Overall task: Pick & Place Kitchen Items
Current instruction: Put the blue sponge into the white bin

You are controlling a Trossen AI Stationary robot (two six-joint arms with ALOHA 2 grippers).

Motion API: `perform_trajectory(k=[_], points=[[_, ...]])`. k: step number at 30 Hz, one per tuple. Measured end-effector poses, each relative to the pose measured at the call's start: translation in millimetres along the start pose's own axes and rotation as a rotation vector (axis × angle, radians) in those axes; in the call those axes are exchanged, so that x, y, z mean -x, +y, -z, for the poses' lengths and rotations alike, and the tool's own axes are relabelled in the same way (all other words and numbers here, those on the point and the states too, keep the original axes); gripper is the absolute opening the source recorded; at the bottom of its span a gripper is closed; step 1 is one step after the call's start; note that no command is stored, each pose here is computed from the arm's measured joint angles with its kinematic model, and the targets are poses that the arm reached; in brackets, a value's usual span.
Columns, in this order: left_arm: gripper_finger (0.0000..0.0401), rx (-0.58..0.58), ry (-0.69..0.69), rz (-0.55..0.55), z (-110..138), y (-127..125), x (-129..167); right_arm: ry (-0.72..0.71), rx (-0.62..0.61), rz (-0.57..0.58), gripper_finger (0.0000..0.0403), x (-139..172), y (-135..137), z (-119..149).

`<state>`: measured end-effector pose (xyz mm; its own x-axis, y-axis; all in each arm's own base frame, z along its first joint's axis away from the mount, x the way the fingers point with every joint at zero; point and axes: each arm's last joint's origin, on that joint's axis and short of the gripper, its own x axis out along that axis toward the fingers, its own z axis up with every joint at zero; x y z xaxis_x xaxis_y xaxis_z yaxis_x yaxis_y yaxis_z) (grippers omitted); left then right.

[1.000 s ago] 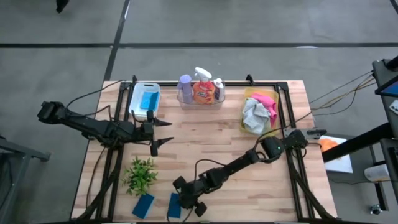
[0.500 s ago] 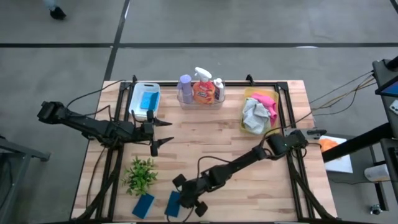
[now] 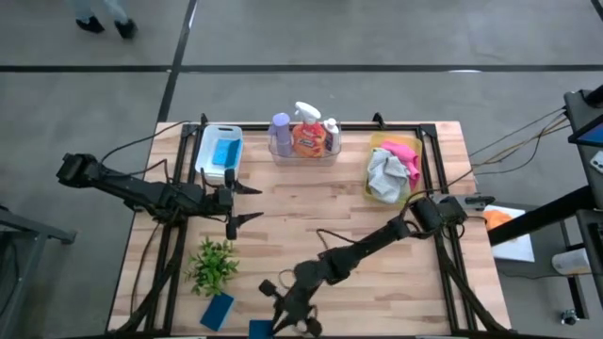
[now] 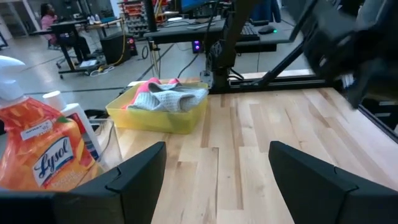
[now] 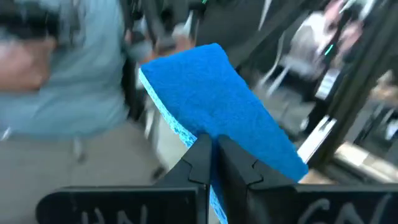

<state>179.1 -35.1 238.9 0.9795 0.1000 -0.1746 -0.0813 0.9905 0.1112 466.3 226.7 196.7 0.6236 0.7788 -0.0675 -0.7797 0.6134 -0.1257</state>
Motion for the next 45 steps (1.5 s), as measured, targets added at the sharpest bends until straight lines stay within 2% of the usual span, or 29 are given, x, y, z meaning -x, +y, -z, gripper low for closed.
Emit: perform_trajectory(k=[6, 12, 18, 23, 28, 33, 40, 45], points=[[0.0289, -0.008, 0.000, 0.044, 0, -1, 0, -0.184, -0.063, 0.109, 0.0018, 37, -8, 23], [0.0289, -0.031, -0.005, 0.163, 0, -5, 0, -0.201, -0.165, 0.223, 0.0018, 91, -22, 29], [0.0289, -0.044, 0.016, 0.274, 3, -8, 1, -0.197, -0.187, 0.303, 0.0018, 137, -22, 13], [0.0289, -0.039, 0.004, 0.354, 2, -10, 2, -0.183, -0.178, 0.370, 0.0018, 164, -21, 2], [0.0289, -0.024, -0.030, 0.356, 0, -12, -2, -0.143, -0.193, 0.424, 0.0018, 173, -27, 5], [0.0289, -0.030, -0.033, 0.409, 4, -18, -14, -0.114, -0.215, 0.481, 0.0018, 175, -34, 13], [0.0289, -0.079, -0.064, 0.485, 9, -27, -29, -0.118, -0.225, 0.490, 0.0018, 177, -36, 14], [0.0289, -0.079, -0.096, 0.491, 9, -30, -34, -0.116, -0.225, 0.490, 0.0018, 177, -36, 14]])
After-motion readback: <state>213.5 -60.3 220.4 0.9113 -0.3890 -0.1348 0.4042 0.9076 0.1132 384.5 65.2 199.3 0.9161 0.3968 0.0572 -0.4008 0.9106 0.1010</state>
